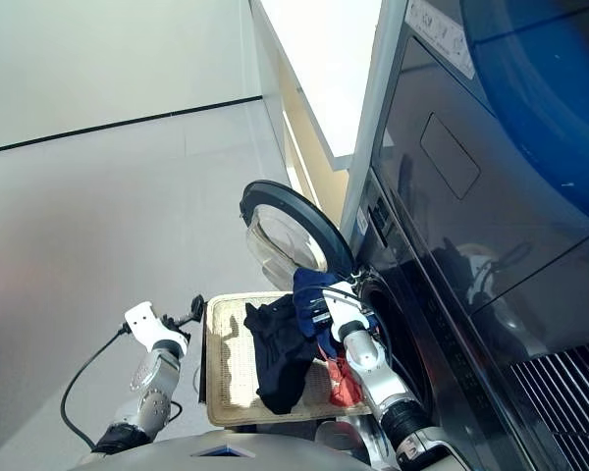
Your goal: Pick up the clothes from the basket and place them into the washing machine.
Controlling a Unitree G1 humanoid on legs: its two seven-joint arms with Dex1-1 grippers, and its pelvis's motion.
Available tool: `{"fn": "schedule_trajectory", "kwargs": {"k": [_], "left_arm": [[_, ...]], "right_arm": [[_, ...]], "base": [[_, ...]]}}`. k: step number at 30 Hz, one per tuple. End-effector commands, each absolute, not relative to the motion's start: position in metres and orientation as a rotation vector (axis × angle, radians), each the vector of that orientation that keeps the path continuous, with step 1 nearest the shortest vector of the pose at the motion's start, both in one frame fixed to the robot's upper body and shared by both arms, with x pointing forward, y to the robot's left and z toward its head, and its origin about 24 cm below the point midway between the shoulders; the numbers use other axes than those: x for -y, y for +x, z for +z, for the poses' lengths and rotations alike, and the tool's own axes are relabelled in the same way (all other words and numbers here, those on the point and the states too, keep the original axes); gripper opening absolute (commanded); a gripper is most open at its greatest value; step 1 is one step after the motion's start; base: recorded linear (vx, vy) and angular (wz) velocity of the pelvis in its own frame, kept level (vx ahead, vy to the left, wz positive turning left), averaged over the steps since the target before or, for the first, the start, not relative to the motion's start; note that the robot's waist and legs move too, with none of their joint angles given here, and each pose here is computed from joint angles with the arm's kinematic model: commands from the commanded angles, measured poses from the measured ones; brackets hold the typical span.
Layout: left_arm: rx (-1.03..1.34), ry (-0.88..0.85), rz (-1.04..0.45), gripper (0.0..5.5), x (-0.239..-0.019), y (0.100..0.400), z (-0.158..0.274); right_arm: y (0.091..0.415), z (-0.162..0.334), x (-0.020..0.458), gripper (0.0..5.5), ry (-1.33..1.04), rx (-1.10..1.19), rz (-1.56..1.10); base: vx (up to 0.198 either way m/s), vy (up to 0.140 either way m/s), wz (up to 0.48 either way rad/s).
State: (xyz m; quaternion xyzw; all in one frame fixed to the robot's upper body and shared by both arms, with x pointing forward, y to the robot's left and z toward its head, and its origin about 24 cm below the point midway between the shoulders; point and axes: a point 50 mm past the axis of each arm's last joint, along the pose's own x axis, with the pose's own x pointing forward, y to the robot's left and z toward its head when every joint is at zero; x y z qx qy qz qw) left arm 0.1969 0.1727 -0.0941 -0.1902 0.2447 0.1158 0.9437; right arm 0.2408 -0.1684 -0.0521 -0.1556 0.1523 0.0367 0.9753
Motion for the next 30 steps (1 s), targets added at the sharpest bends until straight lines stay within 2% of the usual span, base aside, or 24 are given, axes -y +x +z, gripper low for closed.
{"fn": "schedule_trajectory", "kwargs": {"k": [1,9,22,30], "left_arm": [[-0.324,-0.282,0.156,5.5,-0.172,0.242,-0.062],[-0.256,-0.207,0.137,5.5,-0.159,0.268,-0.044],[-0.167,-0.182,0.14,5.5,-0.155,0.284,-0.023],[-0.131,-0.208,0.136,5.5,-0.156,0.296,-0.011]], "right_arm": [[0.283,-0.007,0.148,0.0,-0.187,-0.074,-0.011],[0.313,0.018,0.162,0.0,0.009,-0.003,-0.292],[0.357,0.084,0.215,0.0,0.483,0.149,-0.768],[0.362,0.098,0.251,0.0,0.532,0.154,-0.912]], "base": [[-0.122,0.03,-0.025],[-0.095,0.024,-0.041],[-0.057,0.017,0.06],[0.035,-0.011,0.002]]}}
